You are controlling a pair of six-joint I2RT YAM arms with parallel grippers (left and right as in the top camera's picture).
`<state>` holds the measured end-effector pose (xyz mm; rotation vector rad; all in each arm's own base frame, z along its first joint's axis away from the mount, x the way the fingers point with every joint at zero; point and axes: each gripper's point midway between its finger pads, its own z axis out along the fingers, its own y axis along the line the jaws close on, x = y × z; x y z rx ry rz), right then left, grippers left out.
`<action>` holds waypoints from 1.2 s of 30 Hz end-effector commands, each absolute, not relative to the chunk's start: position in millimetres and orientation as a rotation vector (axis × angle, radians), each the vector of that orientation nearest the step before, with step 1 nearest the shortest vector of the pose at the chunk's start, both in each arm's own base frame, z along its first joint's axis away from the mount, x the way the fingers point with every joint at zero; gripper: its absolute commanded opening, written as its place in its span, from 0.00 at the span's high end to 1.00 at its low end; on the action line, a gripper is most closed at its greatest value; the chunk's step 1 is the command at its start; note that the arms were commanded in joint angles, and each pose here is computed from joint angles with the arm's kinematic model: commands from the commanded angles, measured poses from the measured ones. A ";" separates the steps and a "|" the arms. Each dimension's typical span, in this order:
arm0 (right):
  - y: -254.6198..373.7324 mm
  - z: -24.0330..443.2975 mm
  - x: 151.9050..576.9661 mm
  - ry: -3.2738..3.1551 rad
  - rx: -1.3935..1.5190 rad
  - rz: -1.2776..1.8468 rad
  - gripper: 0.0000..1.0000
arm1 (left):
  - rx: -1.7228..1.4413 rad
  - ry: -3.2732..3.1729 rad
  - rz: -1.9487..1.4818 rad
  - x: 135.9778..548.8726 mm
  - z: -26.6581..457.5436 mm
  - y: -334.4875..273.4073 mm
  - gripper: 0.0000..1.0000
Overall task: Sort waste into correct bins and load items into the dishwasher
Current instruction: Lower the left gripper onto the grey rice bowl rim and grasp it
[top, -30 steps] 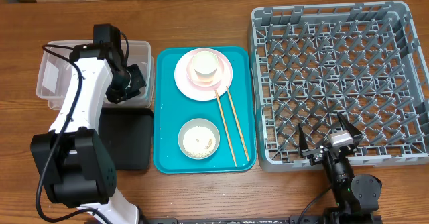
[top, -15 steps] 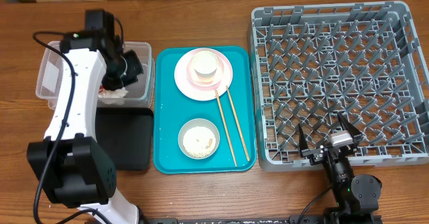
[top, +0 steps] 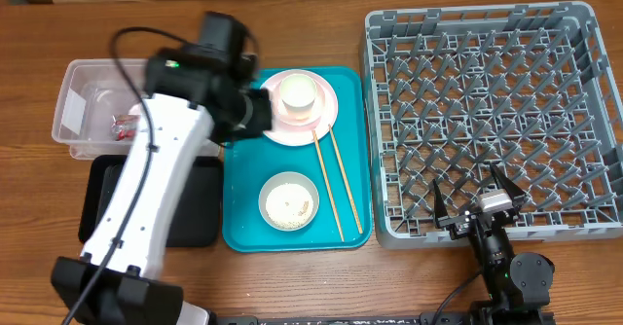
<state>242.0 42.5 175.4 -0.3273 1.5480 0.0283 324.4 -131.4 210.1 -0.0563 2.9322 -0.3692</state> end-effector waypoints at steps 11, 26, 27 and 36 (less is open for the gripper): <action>42.7 173.3 242.0 1.546 -0.326 0.033 0.00 | 0.193 2.999 -0.199 267.5 178.3 -198.9 0.96; 42.7 173.3 242.0 1.546 -0.326 0.032 0.00 | 0.222 3.034 -0.174 251.6 137.3 -210.2 0.94; 42.7 173.3 242.0 1.546 -0.326 0.032 0.00 | 0.222 3.033 -0.176 252.0 135.7 -210.5 0.93; 42.7 173.3 242.0 1.546 -0.326 0.033 0.00 | 0.220 3.012 -0.196 255.9 113.9 -213.7 0.74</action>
